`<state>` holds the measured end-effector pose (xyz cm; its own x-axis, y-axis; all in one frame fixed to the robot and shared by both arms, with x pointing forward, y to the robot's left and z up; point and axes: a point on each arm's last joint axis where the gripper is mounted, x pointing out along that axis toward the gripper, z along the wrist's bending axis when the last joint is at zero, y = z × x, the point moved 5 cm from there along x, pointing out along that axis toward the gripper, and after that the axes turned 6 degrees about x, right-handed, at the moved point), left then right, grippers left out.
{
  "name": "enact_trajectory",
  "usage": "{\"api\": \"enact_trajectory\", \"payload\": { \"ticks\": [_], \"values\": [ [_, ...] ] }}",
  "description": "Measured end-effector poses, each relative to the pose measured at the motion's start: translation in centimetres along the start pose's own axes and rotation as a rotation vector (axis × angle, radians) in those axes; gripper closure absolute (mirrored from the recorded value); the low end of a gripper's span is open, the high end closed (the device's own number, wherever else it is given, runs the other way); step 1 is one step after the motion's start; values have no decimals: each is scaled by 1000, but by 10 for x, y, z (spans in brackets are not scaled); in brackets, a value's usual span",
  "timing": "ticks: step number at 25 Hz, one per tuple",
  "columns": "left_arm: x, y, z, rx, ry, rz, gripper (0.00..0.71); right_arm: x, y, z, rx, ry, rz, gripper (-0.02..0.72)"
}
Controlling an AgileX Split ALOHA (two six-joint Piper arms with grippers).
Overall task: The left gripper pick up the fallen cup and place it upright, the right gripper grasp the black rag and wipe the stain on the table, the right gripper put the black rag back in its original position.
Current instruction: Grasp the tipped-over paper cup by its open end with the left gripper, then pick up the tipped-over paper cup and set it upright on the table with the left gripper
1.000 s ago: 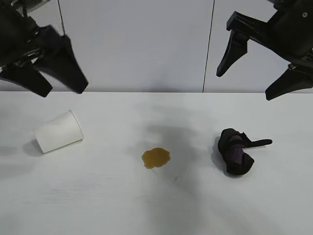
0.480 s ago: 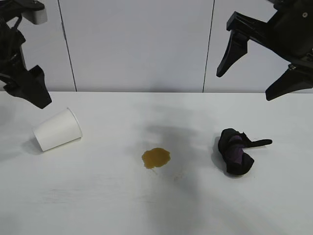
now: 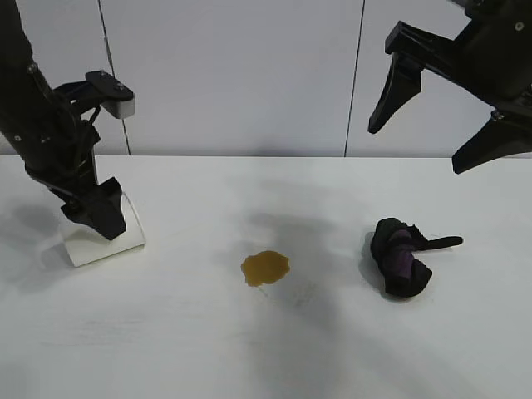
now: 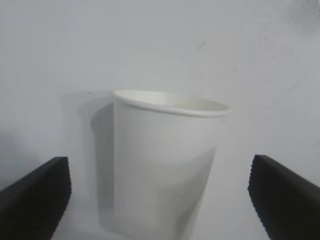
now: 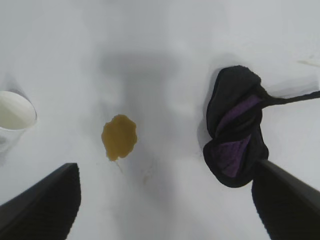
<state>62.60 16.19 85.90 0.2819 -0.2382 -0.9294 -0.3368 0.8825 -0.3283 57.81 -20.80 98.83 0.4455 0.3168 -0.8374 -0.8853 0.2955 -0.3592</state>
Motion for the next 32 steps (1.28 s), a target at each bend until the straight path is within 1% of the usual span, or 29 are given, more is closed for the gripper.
{"api": "enact_trajectory", "payload": {
  "ticks": [3,4,5,7,11,13,21,23,25,28,30,32],
  "values": [
    [12,0,-7,43,26,10,17,0,0,0,0,0,0,60],
    [15,0,-8,50,29,12,27,0,0,0,0,0,0,60],
    [19,1,-9,50,35,17,45,0,0,0,0,0,0,60],
    [21,2,-9,49,36,19,104,0,0,0,0,0,0,60],
    [21,2,-9,72,31,16,199,0,0,0,0,0,0,60],
    [21,1,-8,95,29,15,227,0,0,0,0,0,0,60],
    [19,-3,-9,98,34,-16,252,0,0,0,0,0,0,60],
    [11,-10,-11,108,45,-57,253,0,0,0,0,0,0,60],
    [-3,-23,-12,135,46,-128,253,0,0,0,0,0,0,60],
    [-28,-46,-15,142,50,-273,253,0,0,0,0,0,0,60],
    [-39,-57,-20,159,65,-358,253,0,0,0,0,0,0,60],
    [-42,-60,-29,183,93,-426,253,0,0,0,0,1,4,60]
  ]
}}
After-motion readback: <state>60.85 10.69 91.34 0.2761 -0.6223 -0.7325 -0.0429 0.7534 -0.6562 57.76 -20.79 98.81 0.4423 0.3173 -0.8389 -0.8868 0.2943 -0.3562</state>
